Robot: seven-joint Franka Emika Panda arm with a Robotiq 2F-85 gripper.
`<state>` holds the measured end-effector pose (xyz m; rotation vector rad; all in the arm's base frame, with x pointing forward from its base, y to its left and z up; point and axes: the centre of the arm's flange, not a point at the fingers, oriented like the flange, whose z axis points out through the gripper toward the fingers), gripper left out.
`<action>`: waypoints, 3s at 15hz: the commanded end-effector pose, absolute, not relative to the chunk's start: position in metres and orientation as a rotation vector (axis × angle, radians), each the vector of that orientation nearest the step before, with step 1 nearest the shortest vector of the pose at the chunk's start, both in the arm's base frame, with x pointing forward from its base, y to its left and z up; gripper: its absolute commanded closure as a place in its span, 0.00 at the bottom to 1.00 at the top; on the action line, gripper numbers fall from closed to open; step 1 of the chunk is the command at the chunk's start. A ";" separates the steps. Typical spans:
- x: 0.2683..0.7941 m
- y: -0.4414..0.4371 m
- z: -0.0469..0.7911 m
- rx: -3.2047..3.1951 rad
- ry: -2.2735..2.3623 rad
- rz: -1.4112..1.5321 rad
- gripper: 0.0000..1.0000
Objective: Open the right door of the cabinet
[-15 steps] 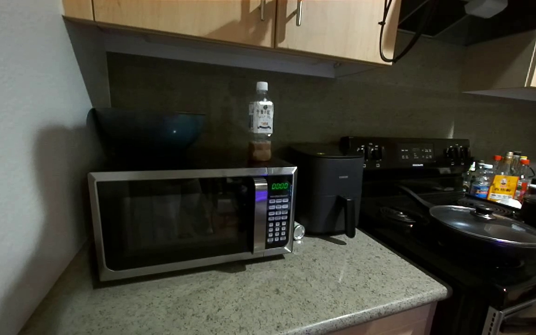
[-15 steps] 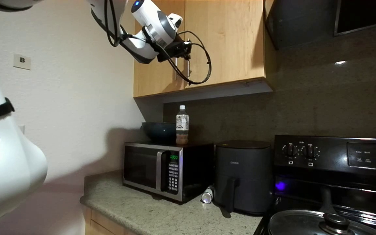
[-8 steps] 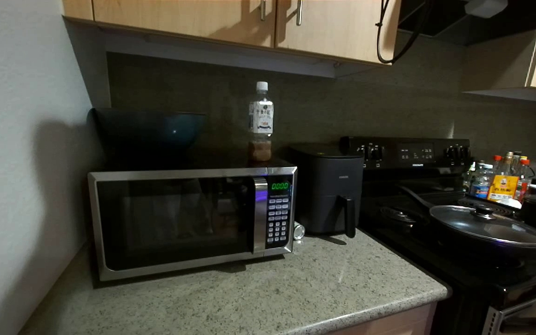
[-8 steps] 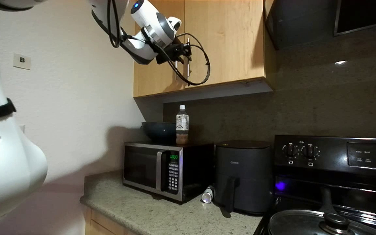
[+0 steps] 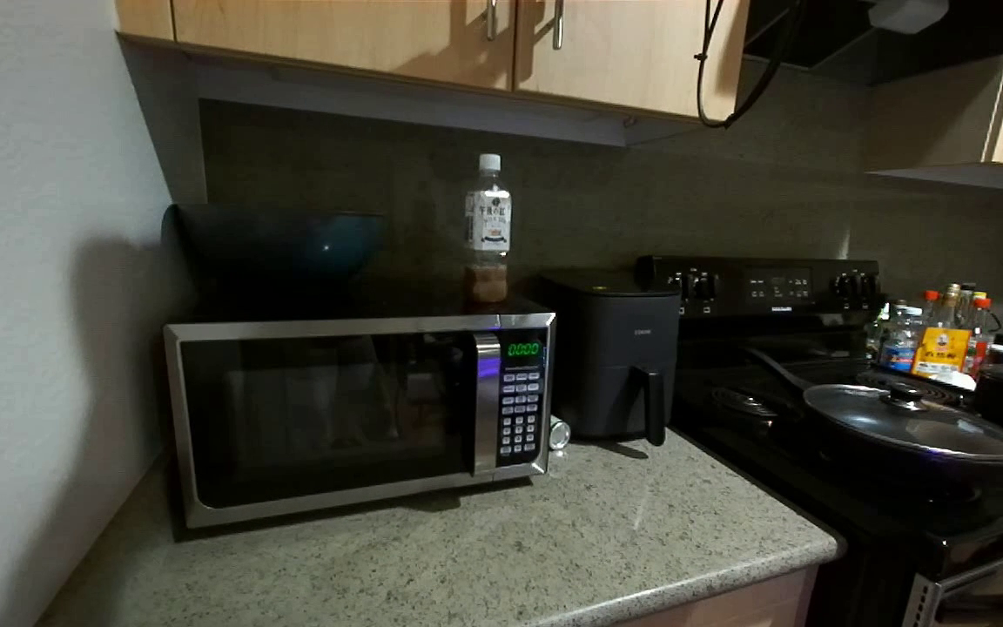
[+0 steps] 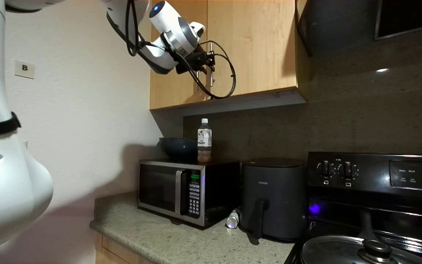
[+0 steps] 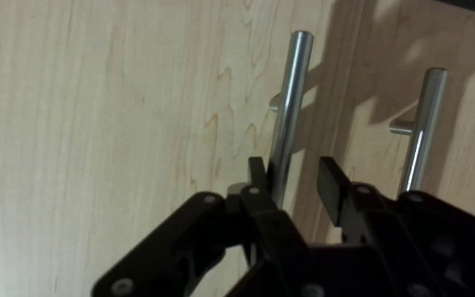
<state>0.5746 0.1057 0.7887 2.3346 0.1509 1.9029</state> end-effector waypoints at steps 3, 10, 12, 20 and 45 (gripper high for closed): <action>0.570 0.098 0.800 2.292 0.124 1.909 0.95; 0.494 0.070 0.792 2.268 -0.106 1.953 0.93; 0.480 0.073 0.787 2.247 -0.200 1.981 0.93; 0.525 0.103 0.784 2.367 -0.132 2.007 0.86; 0.422 0.072 0.768 2.242 -0.331 2.127 0.93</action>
